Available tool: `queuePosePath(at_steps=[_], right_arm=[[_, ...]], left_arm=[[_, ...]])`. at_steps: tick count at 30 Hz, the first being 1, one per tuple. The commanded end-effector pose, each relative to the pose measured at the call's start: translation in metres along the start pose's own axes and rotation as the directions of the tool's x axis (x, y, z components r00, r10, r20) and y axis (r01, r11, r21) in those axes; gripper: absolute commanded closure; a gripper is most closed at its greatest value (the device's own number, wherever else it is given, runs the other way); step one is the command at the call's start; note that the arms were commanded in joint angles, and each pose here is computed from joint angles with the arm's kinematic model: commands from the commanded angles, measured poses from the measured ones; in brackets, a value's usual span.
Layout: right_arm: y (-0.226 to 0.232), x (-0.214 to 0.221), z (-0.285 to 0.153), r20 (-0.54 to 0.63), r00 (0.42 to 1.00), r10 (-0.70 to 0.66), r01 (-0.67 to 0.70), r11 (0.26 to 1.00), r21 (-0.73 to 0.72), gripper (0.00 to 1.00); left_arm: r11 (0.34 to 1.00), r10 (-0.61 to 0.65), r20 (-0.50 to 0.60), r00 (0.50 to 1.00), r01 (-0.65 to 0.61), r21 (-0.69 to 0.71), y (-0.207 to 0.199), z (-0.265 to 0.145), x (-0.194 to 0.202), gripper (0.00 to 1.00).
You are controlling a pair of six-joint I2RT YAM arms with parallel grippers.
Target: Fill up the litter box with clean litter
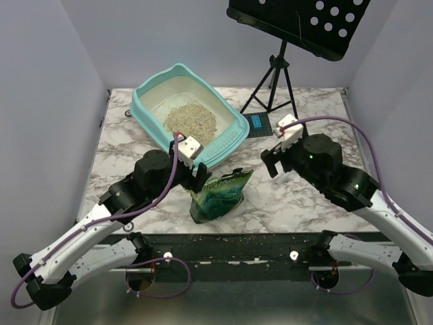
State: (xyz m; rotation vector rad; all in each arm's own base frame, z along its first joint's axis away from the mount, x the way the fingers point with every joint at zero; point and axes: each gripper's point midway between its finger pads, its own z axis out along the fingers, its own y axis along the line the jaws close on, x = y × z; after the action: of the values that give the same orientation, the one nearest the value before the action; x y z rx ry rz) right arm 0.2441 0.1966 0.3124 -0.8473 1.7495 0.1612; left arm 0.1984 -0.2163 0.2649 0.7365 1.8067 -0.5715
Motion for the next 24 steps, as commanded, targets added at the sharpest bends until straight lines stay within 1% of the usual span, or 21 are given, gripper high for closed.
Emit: queuePosePath(at_steps=[1,2,4,5,6,8,11,13,18,20,24], right_arm=[[-0.042,-0.028,-0.025,0.188,0.930,0.315,-0.352,0.910,0.218,0.00],[-0.044,-0.028,-0.029,0.188,0.920,0.345,-0.382,0.896,0.226,0.00],[-0.045,-0.025,-0.032,0.189,0.896,0.403,-0.440,0.866,0.240,0.00],[-0.047,-0.022,-0.032,0.192,0.887,0.420,-0.459,0.850,0.258,0.00],[-0.050,-0.019,-0.032,0.196,0.876,0.440,-0.480,0.831,0.281,0.00],[-0.050,-0.012,-0.033,0.193,0.866,0.461,-0.499,0.815,0.294,0.00],[-0.039,-0.010,-0.030,0.181,0.865,0.468,-0.500,0.832,0.240,0.00],[-0.042,-0.008,-0.029,0.194,0.856,0.479,-0.516,0.817,0.258,0.00],[-0.047,-0.002,-0.027,0.194,0.869,0.455,-0.494,0.817,0.297,0.00],[-0.051,0.000,-0.026,0.210,0.866,0.454,-0.499,0.806,0.317,0.00],[-0.050,-0.001,-0.025,0.214,0.868,0.448,-0.495,0.810,0.314,0.00]], left_arm=[[0.981,-0.027,0.077,0.997,0.041,-0.188,0.031,-0.002,-0.035,0.14],[0.971,-0.042,0.092,0.995,0.062,-0.230,0.039,-0.002,-0.039,0.12],[0.960,-0.038,0.127,0.991,0.072,-0.271,0.046,-0.004,-0.049,0.09],[0.955,-0.033,0.153,0.988,0.076,-0.286,0.049,-0.005,-0.055,0.01],[0.949,-0.025,0.166,0.986,0.076,-0.306,0.053,-0.006,-0.057,0.01],[0.934,-0.019,0.187,0.982,0.084,-0.347,0.061,-0.006,-0.062,0.01],[0.925,-0.001,0.168,0.986,0.065,-0.375,0.065,-0.002,-0.063,0.01],[0.922,0.006,0.158,0.987,0.056,-0.384,0.067,0.002,-0.063,0.01],[0.918,0.022,0.152,0.988,0.040,-0.395,0.069,0.009,-0.064,0.01],[0.918,0.026,0.145,0.989,0.034,-0.394,0.069,0.013,-0.064,0.01],[0.917,0.032,0.134,0.991,0.024,-0.399,0.069,0.016,-0.064,0.01]])
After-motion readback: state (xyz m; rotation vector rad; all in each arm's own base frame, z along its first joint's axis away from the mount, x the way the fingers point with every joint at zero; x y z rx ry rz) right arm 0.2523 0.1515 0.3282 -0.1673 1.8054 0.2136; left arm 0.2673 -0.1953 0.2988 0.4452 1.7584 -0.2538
